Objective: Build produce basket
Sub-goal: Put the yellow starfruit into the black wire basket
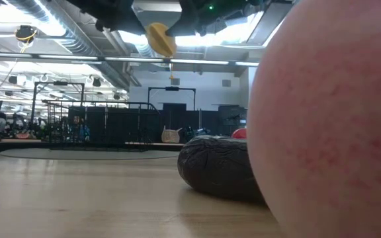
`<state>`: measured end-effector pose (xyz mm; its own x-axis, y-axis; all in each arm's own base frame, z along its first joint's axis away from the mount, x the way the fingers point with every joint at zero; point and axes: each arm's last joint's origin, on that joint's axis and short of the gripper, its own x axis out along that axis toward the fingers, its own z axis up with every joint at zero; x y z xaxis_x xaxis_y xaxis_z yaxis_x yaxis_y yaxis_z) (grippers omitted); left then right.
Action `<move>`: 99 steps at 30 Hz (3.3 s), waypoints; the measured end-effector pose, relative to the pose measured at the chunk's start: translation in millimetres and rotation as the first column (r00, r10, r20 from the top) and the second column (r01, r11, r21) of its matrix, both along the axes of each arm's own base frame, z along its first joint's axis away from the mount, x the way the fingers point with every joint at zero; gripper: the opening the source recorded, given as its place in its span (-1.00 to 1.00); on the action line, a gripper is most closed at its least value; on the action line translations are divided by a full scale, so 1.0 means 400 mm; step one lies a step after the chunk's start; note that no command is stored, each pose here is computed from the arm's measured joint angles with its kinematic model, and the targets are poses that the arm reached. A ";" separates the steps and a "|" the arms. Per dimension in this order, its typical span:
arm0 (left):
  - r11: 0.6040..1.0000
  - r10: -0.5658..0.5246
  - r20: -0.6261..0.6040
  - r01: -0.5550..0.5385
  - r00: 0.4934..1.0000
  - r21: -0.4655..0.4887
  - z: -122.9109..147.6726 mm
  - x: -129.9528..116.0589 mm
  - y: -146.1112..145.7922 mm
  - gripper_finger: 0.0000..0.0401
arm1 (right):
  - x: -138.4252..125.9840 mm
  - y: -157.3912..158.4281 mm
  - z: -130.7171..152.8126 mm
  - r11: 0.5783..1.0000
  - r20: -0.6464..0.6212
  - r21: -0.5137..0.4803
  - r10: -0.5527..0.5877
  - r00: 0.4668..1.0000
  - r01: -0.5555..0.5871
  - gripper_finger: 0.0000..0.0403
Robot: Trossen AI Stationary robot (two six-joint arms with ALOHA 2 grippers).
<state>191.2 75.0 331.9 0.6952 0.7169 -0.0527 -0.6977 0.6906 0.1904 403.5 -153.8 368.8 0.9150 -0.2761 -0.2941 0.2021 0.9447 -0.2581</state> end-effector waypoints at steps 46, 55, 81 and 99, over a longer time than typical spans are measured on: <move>0.998 -0.023 0.044 0.021 0.999 0.059 -0.005 0.026 0.082 -0.95 | -0.001 -0.001 0.003 0.999 -0.011 -0.052 0.011 1.000 -0.012 -1.00; 0.998 -0.027 0.042 0.024 0.999 0.061 -0.005 0.026 0.082 -0.99 | -0.002 -0.001 0.003 0.999 -0.009 -0.044 0.008 1.000 -0.009 -0.78; 0.964 0.257 -0.112 -0.263 0.960 -0.039 -0.019 -0.070 0.064 -1.00 | -0.035 0.008 0.054 0.993 0.034 -0.087 -0.075 0.997 0.078 -0.46; 0.659 0.545 -0.317 -0.630 0.776 -0.410 -0.189 -0.162 0.142 -1.00 | -0.069 0.020 0.100 0.992 0.077 -0.099 -0.074 0.994 0.081 -0.45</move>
<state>126.5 132.0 256.2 0.0883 0.8242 -0.5594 -0.9798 0.1730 0.1002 376.1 -145.8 408.9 0.9076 -0.3723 -0.1943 0.2955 0.8949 -0.3345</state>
